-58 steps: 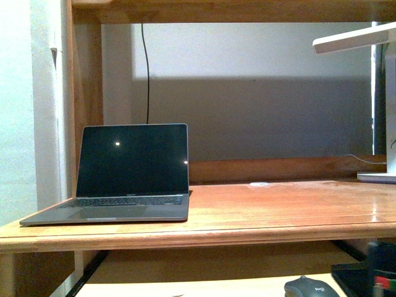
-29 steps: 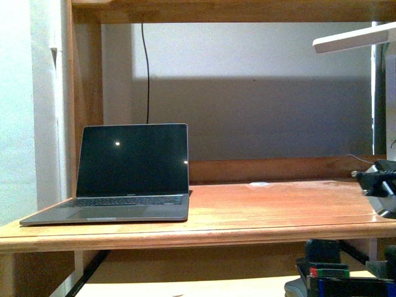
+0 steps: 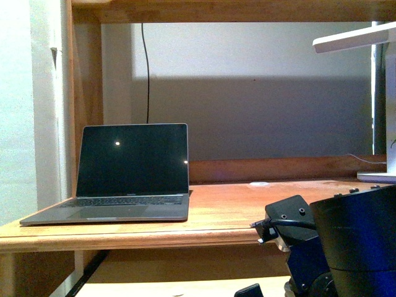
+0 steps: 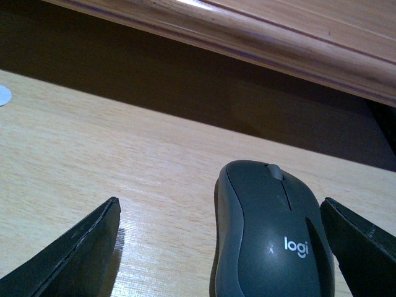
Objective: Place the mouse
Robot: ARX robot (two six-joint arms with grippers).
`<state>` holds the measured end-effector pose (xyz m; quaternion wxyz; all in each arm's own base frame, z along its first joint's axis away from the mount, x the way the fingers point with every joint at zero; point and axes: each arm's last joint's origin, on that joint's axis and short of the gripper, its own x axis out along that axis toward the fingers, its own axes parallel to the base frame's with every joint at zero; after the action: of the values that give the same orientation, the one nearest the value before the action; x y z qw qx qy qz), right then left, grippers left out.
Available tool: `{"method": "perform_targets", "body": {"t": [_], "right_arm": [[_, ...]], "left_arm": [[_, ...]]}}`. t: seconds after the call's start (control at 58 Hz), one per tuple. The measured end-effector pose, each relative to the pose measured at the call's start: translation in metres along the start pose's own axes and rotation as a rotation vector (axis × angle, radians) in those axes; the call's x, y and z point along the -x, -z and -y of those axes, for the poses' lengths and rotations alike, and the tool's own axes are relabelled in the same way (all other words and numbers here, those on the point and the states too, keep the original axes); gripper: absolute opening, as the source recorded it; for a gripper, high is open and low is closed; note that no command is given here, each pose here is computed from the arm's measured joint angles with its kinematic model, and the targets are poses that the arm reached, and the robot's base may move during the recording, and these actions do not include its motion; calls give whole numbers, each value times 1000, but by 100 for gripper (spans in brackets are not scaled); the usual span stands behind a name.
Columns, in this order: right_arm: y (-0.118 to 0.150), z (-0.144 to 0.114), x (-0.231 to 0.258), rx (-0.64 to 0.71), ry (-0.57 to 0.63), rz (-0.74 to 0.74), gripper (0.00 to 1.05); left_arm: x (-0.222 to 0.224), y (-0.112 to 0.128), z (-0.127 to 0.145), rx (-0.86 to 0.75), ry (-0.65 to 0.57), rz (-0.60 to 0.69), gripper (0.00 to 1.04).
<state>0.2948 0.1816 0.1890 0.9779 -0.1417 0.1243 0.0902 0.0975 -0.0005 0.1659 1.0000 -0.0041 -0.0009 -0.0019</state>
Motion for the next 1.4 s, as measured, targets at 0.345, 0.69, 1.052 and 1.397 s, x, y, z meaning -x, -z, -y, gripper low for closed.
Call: {"method": "perform_targets", "body": {"t": [0.345, 0.69, 1.052, 1.397], "right_arm": [[-1, 17, -20, -55, -5, -184, 97], [-13, 16, -24, -71, -94, -256, 69], [-24, 10, -24, -115, -153, -241, 55], [-42, 20, -28, -141, -100, -199, 55]], "left_arm": [[0, 0, 0, 0, 0, 0, 97], [0, 0, 0, 0, 0, 0, 97], [0, 0, 0, 0, 0, 0, 97], [0, 0, 0, 0, 0, 0, 97]]}}
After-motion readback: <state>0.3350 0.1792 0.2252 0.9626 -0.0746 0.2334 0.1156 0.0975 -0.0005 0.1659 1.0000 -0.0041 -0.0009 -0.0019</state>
